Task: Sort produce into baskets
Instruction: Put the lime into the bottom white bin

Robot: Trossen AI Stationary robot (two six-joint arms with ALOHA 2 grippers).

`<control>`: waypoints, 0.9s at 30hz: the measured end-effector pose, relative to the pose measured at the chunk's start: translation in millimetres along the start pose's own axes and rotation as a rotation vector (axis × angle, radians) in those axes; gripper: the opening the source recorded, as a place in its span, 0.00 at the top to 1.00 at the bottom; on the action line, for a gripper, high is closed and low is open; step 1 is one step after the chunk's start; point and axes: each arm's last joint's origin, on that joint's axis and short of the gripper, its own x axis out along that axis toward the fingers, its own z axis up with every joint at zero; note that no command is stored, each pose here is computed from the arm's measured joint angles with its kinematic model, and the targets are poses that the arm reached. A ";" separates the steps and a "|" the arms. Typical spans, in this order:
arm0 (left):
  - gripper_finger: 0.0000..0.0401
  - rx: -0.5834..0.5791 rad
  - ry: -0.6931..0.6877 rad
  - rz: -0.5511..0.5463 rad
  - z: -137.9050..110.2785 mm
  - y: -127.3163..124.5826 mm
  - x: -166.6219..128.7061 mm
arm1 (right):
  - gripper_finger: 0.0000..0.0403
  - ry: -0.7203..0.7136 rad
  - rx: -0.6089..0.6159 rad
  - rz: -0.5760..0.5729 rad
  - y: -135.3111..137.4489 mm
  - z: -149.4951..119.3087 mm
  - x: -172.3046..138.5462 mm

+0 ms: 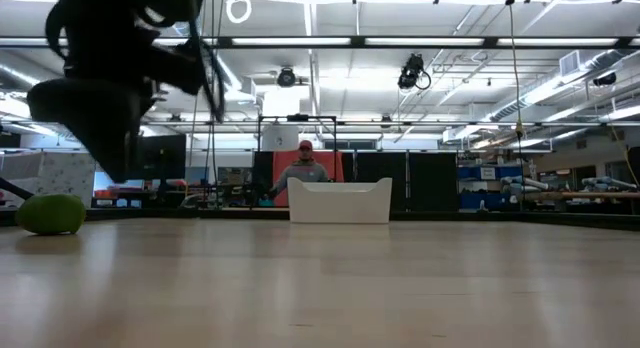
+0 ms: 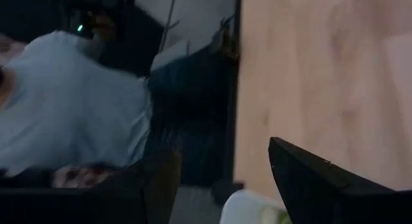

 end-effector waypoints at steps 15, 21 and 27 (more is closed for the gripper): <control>0.43 -0.313 0.045 -0.205 -50.6 45.3 23.6 | 0.40 -0.134 -0.167 -0.110 -3.2 4.1 -0.2; 0.43 -0.322 0.092 -0.232 -61.8 41.6 44.6 | 0.40 -0.146 -0.166 -0.120 -3.6 4.5 -0.3; 0.48 -0.308 0.062 -0.272 -64.1 37.5 55.0 | 0.40 -0.174 -0.166 -0.143 -4.3 5.7 -0.5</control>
